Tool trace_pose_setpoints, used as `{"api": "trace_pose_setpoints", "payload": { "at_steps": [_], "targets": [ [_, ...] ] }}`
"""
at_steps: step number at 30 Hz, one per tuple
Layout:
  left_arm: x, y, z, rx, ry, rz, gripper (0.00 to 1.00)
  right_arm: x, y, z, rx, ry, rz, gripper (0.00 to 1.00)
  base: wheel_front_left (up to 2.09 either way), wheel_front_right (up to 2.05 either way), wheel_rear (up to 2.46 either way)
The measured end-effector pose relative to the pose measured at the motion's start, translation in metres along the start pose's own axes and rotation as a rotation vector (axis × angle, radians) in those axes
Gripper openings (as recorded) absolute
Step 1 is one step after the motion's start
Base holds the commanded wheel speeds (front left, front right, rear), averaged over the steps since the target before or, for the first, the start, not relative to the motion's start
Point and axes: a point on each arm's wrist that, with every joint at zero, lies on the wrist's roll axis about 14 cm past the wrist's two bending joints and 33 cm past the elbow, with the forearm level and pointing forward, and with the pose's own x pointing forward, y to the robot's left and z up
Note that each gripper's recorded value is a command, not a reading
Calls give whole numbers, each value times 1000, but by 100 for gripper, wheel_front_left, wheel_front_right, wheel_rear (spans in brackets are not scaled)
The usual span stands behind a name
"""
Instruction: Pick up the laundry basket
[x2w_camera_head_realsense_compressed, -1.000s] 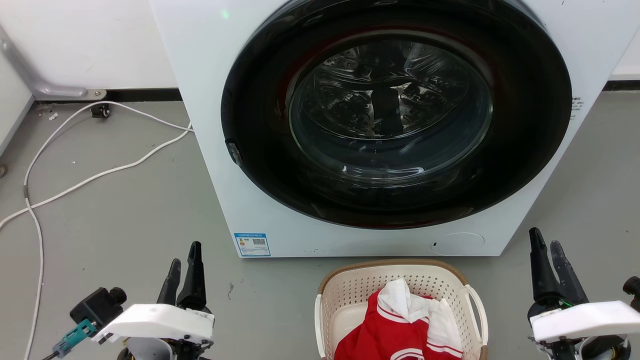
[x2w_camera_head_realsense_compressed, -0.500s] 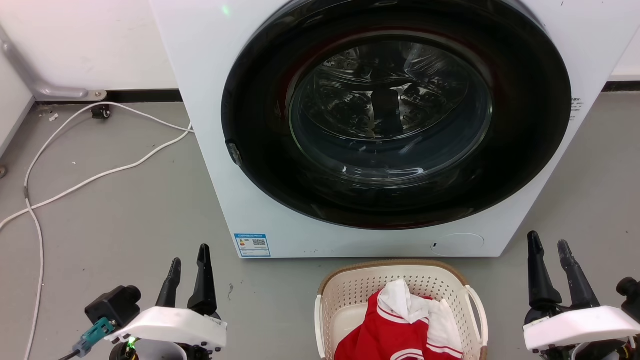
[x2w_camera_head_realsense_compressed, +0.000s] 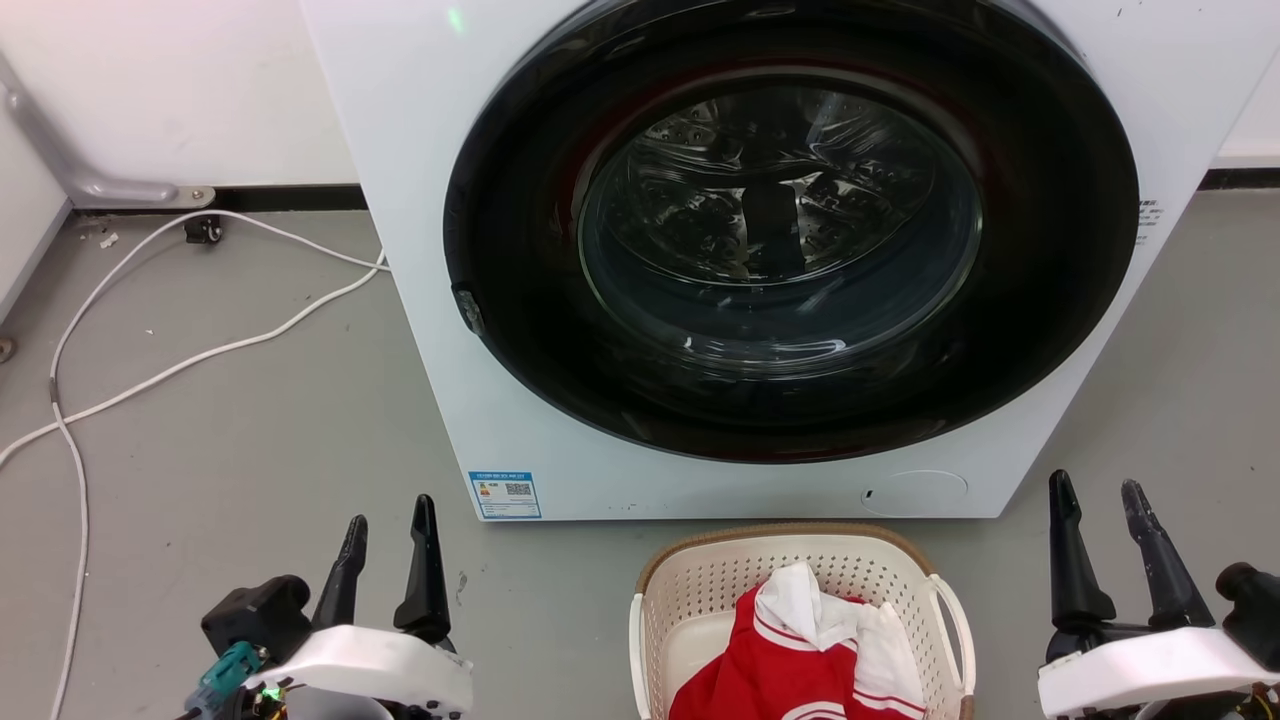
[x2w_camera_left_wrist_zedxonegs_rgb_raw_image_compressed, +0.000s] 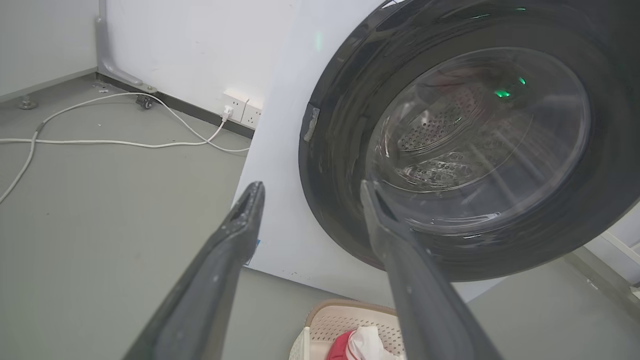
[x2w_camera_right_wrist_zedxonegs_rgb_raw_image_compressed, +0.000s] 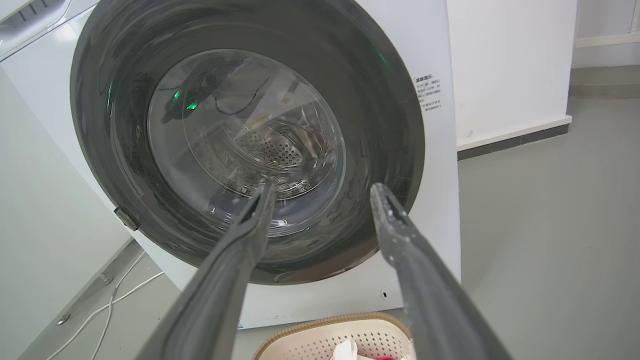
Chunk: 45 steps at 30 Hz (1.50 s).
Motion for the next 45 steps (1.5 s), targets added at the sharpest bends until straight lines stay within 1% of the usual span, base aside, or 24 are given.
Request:
{"api": "trace_pose_setpoints", "payload": {
  "at_steps": [1, 3, 4, 18, 27, 28, 37, 45],
  "targets": [
    [-1, -1, 0, 19, 0, -6, 100, -1, 0, 0, -25, 0, 3, 100, 0, 0, 0],
    [-1, -2, 0, 29, -4, -9, 100, -2, 1, -1, -34, 0, 5, 100, 0, 0, 0],
    [-2, -3, 0, 49, -8, -15, 100, -4, 1, -1, -52, 2, 7, 100, 0, 0, 0],
    [-7, -9, 2, 176, -37, -34, 100, -7, 5, 4, -164, -26, 31, 100, 0, 0, 0],
    [-9, -12, 3, 237, -54, -45, 100, -11, 7, 3, -219, -29, 45, 100, 0, 0, 0],
    [-10, -12, 3, 257, -56, -46, 100, -12, 8, 4, -237, -32, 50, 100, 0, 0, 0],
    [-11, -15, 2, 310, -68, -61, 100, -14, 12, 5, -305, -45, 69, 100, 0, 0, 0],
    [-14, -14, 0, 345, -72, -67, 100, -16, 13, 6, -323, -54, 74, 100, 0, 0, 0]
  ]
}}
